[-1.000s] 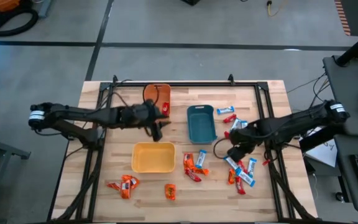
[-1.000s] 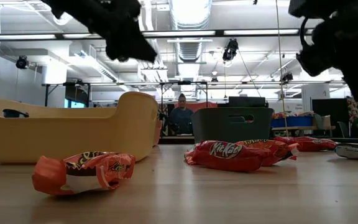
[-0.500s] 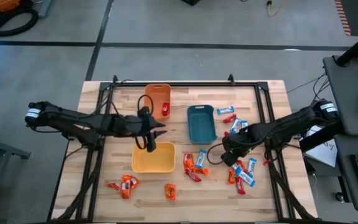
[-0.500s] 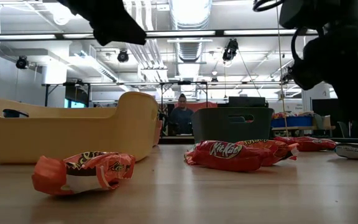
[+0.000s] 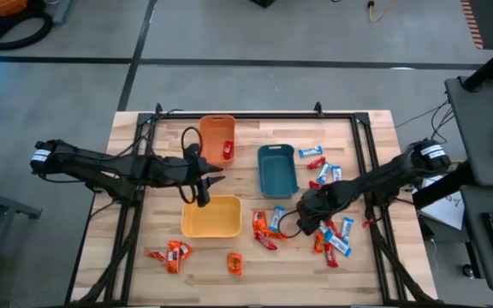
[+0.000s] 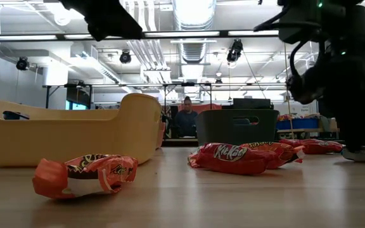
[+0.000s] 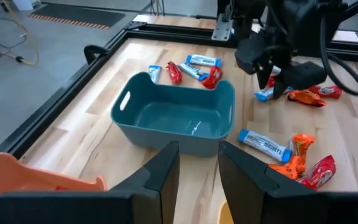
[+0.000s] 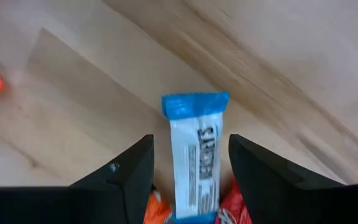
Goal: Organize candy in baskets
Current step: Put the white chocolate into the blue bin
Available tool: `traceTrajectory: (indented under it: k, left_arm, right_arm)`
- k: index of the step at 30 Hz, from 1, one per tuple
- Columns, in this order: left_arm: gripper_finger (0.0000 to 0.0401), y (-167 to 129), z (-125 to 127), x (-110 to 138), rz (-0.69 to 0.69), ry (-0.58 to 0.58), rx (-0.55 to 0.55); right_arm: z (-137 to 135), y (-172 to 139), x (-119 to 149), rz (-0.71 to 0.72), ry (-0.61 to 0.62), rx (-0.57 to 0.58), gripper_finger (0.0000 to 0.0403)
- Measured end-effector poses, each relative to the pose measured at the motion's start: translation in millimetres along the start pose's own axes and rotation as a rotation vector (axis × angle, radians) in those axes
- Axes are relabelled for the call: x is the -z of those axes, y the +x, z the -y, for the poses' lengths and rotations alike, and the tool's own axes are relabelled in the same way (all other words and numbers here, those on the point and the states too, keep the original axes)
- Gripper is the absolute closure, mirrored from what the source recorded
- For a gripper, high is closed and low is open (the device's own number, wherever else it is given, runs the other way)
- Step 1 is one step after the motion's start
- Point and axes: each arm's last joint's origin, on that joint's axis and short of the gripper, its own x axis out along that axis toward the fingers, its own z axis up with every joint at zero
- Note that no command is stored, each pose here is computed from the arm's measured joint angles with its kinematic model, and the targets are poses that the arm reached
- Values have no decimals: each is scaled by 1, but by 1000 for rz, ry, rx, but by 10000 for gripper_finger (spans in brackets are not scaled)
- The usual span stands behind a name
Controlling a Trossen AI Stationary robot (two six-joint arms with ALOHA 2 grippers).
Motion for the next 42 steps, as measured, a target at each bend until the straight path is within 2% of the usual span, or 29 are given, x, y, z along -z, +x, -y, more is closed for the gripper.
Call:
traceTrajectory:
  k: [7, 15, 21, 25, 33, 36, 38, 42]
  left_arm:
    - [306, 4, 1, 2, -15, 5, -3]
    - [306, 10, 3, 5, -35, 7, -14]
    - [306, 7, 2, 3, -24, 7, -17]
    - [306, 7, 2, 3, -23, 7, -18]
    - [306, 9, 3, 5, -35, -24, -18]
    - [306, 8, 5, 6, -43, -40, -12]
    - [306, 8, 7, 7, -50, -53, -1]
    - [306, 6, 10, 9, -66, -84, 11]
  right_arm:
    - [-8, 11, -5, -22, -34, 39, 270]
    - [-13, 4, -6, -8, -56, 3, 342]
    - [-18, -12, -6, 15, -69, -48, 352]
    - [-25, -34, -6, 57, -127, -127, 351]
    - [-42, -96, -17, 390, -332, -262, 351]
    - [-44, -120, -27, 553, -399, -272, 351]
    - [-44, -130, -35, 672, -441, -217, 351]
    - [-41, -139, -53, 906, -476, -35, 351]
